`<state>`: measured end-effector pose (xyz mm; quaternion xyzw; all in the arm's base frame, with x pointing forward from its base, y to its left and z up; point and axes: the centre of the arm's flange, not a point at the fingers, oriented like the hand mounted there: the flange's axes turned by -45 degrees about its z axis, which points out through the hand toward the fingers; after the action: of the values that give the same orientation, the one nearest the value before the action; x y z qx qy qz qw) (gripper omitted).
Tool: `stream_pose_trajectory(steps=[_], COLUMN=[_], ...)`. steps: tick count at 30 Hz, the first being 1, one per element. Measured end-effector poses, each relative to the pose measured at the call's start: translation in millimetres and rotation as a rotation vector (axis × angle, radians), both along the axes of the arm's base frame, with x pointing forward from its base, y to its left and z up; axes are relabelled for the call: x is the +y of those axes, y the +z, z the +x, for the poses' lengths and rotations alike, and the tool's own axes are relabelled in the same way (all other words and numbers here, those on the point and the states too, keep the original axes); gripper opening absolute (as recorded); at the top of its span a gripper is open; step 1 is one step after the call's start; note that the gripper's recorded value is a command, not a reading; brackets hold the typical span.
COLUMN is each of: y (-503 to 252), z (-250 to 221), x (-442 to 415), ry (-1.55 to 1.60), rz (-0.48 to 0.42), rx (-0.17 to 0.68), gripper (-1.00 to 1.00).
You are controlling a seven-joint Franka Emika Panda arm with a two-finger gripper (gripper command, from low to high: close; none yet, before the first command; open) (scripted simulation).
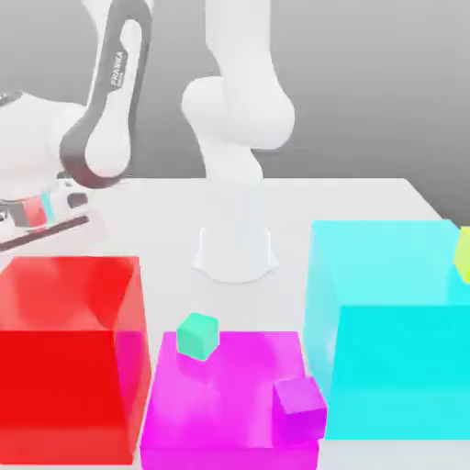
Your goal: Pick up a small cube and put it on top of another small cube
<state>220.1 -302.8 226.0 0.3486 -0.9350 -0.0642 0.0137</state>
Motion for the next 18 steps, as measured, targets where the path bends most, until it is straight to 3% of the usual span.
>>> stream_pose_trajectory(steps=[9,18], y=[18,40], z=[-21,-27], x=[8,28], ry=[0.326,0.699], rz=[0.129,0.253], rx=[-0.028,-0.110], gripper=[-1.00,-1.00])
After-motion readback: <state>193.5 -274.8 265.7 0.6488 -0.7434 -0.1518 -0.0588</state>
